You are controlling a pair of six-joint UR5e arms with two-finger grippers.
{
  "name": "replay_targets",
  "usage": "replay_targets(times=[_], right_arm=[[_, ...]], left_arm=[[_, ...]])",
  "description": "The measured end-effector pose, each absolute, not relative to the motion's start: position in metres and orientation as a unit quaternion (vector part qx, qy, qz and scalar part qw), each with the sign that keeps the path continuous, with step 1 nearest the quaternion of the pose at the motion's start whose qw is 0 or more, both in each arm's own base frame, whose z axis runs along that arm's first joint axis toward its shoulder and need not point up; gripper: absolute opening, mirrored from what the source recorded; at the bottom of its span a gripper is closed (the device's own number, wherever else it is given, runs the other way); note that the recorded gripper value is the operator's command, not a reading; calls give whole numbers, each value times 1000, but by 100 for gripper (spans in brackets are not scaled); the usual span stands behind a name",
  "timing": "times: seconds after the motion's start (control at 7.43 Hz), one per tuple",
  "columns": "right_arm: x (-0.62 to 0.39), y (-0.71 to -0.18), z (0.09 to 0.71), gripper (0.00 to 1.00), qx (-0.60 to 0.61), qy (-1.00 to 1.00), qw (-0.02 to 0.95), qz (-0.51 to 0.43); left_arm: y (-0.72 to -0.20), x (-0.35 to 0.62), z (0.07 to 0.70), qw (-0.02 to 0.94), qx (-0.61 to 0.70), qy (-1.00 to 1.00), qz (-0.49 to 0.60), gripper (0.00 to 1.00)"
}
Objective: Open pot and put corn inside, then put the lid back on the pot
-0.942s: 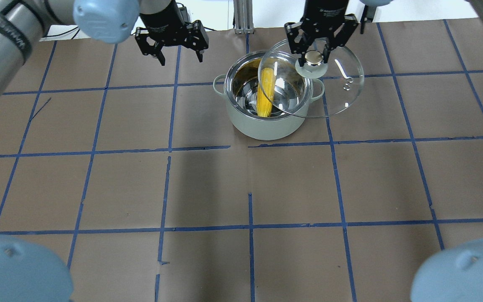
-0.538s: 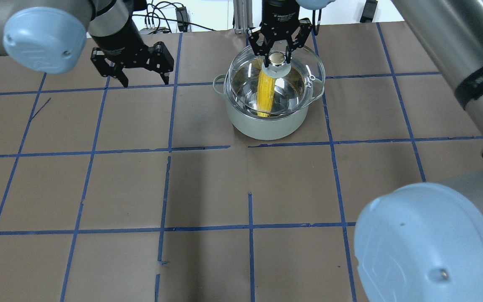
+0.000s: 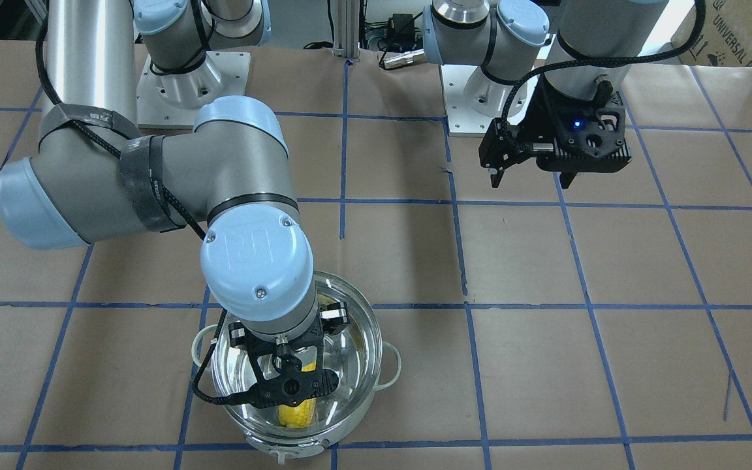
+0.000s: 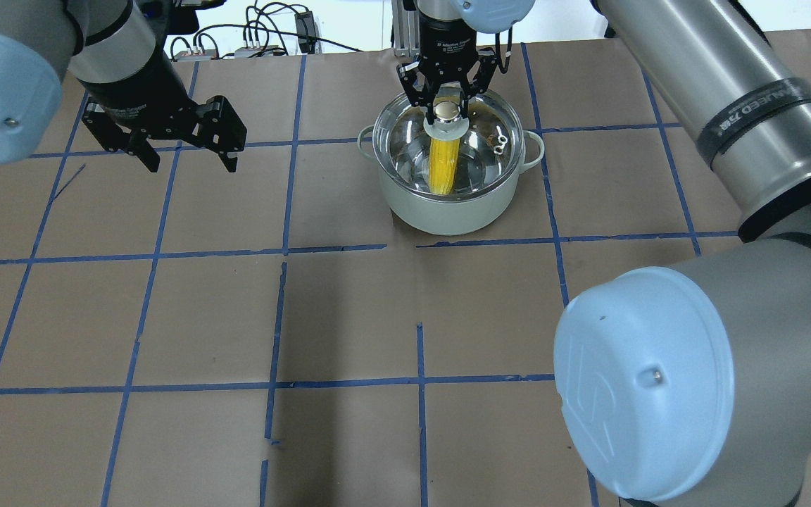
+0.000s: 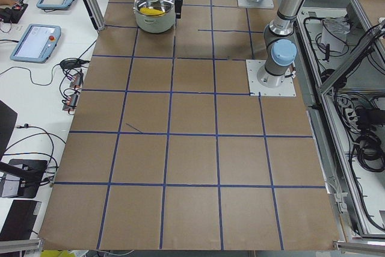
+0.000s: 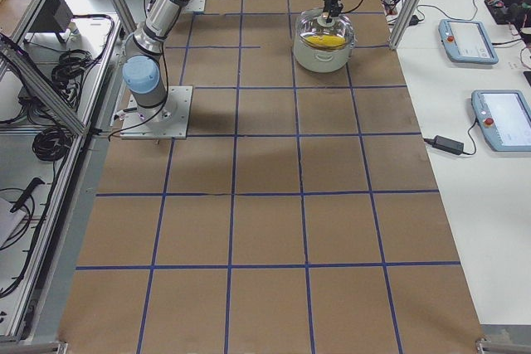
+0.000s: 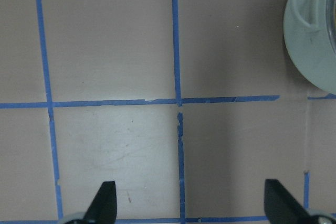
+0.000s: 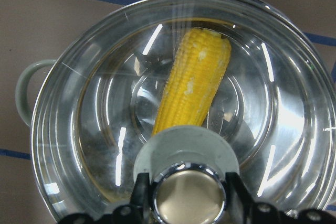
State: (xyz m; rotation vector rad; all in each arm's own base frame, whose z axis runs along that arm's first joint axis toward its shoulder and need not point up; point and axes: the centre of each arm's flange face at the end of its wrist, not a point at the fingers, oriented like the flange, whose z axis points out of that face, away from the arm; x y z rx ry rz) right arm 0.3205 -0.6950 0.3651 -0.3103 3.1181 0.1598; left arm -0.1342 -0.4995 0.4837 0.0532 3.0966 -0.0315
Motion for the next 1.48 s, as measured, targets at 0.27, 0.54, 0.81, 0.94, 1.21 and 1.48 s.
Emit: replay_targets(times=[0.27,0.54,0.81,0.94,1.21,1.48], right_arm=[[322,-700,364,39,-99,994,2,48],[322,-703,363,74,-99,994,0,47],[321,-703,369,100,-98,994,-5,37],[321,-701,377,100,-98,995,-5,31],[322,-699,384,100,-98,995,-5,25],[311,-688,404,98,-99,995,-6,29]], left_arm=[[-498,-127,499,20,21,999,-25,100],[-507,-117,514,19,30,999,-39,100],[-508,-107,519,15,19,999,-43,100],[-505,-102,518,14,11,999,-36,100],[-505,-98,510,14,-16,1000,-15,100],[-505,-97,509,13,-28,1000,-4,100]])
